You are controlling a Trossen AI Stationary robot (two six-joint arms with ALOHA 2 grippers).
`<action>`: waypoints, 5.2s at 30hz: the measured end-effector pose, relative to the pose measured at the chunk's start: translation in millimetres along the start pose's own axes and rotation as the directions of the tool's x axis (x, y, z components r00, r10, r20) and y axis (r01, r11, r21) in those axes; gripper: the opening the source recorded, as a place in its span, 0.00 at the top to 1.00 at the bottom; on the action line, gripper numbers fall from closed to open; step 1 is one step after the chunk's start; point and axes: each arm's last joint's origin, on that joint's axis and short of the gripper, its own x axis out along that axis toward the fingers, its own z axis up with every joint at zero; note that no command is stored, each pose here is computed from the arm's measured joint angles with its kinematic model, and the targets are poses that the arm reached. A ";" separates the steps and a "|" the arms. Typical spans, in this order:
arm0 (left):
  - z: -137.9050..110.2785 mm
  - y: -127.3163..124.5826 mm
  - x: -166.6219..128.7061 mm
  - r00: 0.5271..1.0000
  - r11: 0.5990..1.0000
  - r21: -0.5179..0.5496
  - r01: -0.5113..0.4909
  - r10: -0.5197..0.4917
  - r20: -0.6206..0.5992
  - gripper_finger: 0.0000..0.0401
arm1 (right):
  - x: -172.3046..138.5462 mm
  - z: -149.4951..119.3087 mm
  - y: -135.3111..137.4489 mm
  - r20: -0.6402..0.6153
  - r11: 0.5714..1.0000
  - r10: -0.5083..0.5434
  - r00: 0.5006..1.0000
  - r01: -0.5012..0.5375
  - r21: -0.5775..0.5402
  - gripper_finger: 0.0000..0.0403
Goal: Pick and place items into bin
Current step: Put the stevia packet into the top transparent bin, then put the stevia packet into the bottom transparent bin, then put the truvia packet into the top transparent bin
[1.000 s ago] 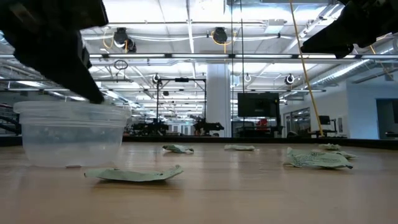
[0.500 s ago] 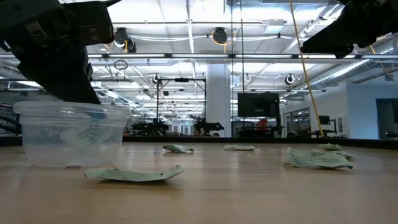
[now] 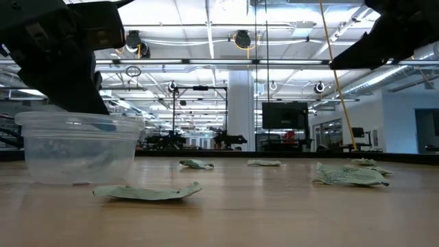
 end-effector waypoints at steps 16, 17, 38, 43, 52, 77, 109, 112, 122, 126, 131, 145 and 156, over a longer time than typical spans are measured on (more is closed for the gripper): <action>20.0 -2.9 -31.1 0.983 0.985 -0.008 0.171 -0.170 0.065 0.63 | 19.3 -47.0 -29.4 -0.126 0.984 -0.178 0.976 0.175 -0.037 0.62; 23.2 -1.9 -36.8 0.980 0.984 -0.007 0.179 -0.178 0.086 0.63 | 20.1 -53.0 -32.4 -0.141 0.981 -0.193 0.971 0.188 -0.048 0.61; 62.7 12.4 -81.1 0.893 0.979 0.184 0.089 -0.160 0.420 0.63 | 20.2 -95.7 -54.4 -0.406 0.985 -0.171 0.898 0.139 -0.105 0.60; 64.0 14.1 -80.0 0.895 0.979 0.184 0.085 -0.156 0.418 0.63 | 20.6 -96.2 -56.3 -0.414 0.983 -0.183 0.892 0.154 -0.102 0.60; 63.7 14.0 -79.9 0.896 0.979 0.185 0.086 -0.158 0.415 0.63 | 20.5 -99.1 -58.3 -0.423 0.982 -0.191 0.886 0.172 -0.084 0.60; 63.8 13.9 -80.0 0.896 0.979 0.180 0.092 -0.160 0.415 0.63 | 17.0 -105.9 -61.4 -0.468 0.973 -0.217 0.857 0.227 -0.037 0.99; 64.3 13.5 -80.2 0.893 0.980 0.175 0.096 -0.162 0.420 0.63 | -10.0 9.5 145.3 -0.235 0.844 0.498 0.834 -0.529 -0.089 1.00; 64.1 13.4 -80.0 0.894 0.979 0.177 0.101 -0.167 0.416 0.63 | -8.4 -6.3 160.9 -0.298 0.830 0.535 0.791 -0.558 0.010 1.00; 64.1 13.3 -80.0 0.894 0.978 0.180 0.104 -0.171 0.414 0.63 | -6.1 -36.2 169.1 -0.434 0.857 0.499 0.750 -0.503 0.114 0.99; 63.9 12.9 -80.0 0.895 0.976 0.184 0.116 -0.183 0.407 0.63 | -3.8 -41.9 161.9 -0.494 0.883 0.431 0.755 -0.465 0.061 0.93; 63.9 12.9 -80.0 0.895 0.977 0.180 0.118 -0.183 0.407 0.63 | 2.1 -43.8 154.9 -0.529 0.908 0.375 0.761 -0.416 0.047 0.84; 74.9 27.7 -72.4 0.902 0.993 0.068 0.101 -0.120 0.414 0.63 | -5.9 -16.1 151.1 -0.426 0.876 0.474 0.770 -0.461 0.142 0.71; 82.2 72.1 3.4 0.984 0.987 -0.162 0.012 0.017 0.175 0.63 | -23.9 32.8 121.5 -0.121 0.898 0.332 0.935 -0.353 -0.262 0.72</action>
